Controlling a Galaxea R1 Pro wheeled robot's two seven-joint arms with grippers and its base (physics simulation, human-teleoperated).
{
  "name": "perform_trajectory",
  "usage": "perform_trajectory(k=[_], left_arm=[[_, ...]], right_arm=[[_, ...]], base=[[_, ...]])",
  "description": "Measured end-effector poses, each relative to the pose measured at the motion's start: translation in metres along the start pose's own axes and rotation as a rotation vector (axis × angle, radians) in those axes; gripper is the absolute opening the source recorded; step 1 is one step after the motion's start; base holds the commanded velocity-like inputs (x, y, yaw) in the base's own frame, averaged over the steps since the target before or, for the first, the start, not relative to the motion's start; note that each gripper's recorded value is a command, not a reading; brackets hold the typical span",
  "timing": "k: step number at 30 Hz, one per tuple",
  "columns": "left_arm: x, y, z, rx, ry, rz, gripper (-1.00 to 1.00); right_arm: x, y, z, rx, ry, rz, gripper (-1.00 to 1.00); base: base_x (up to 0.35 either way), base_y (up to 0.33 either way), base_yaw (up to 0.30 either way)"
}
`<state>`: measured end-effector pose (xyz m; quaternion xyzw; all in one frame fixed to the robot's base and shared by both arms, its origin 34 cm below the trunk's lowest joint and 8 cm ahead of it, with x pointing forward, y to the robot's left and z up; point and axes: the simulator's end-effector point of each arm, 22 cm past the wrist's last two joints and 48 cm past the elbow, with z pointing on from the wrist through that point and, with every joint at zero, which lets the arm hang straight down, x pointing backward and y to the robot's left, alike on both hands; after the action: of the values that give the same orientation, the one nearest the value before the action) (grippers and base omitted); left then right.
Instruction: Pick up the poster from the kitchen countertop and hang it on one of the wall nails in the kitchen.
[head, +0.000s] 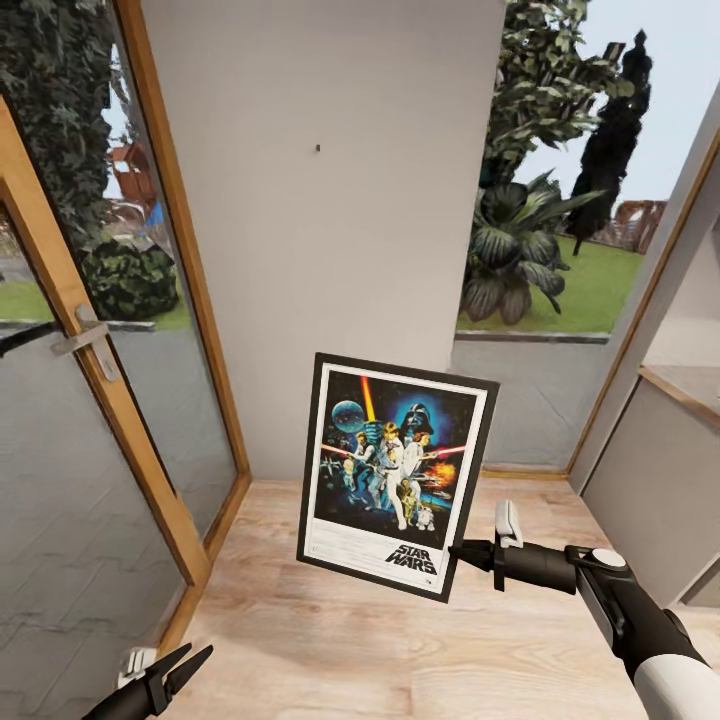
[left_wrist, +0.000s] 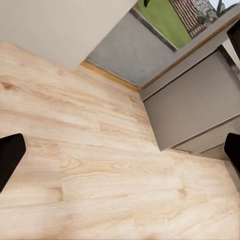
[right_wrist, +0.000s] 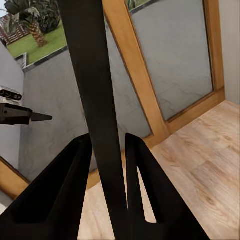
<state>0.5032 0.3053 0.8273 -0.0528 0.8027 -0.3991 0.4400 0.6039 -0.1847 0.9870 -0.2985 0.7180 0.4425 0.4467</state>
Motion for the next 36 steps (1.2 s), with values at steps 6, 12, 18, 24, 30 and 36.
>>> perform_trajectory(k=[6,12,18,24,30,36], left_arm=[[0.0,0.0,0.0,0.0,0.0,0.0,1.0],[0.0,0.0,0.0,0.0,0.0,0.0,1.0],[0.001,0.0,0.0,0.0,0.001,-0.002,1.0],[0.008,0.001,-0.003,-0.006,0.009,-0.011,1.0],[0.068,0.004,-0.038,-0.053,0.071,-0.08,1.0],[0.07,0.005,-0.04,-0.057,0.074,-0.083,1.0]], right_arm=[[0.0,0.0,0.0,0.0,-0.001,0.0,-1.0],[0.0,0.0,0.0,-0.001,-0.001,0.0,-1.0],[0.0,0.0,0.0,-0.001,0.0,-0.001,-1.0],[0.0,0.0,0.0,-0.001,-0.001,-0.001,-1.0],[-0.008,0.006,0.009,-0.018,-0.01,0.001,-1.0],[-0.069,0.021,0.023,-0.046,-0.03,-0.015,-1.0]], base=[[0.0,0.025,-0.092],[0.0,0.002,-0.014],[0.0,0.0,-0.002],[0.0,0.0,0.0],[0.0,0.0,0.0],[0.0,0.0,0.0]])
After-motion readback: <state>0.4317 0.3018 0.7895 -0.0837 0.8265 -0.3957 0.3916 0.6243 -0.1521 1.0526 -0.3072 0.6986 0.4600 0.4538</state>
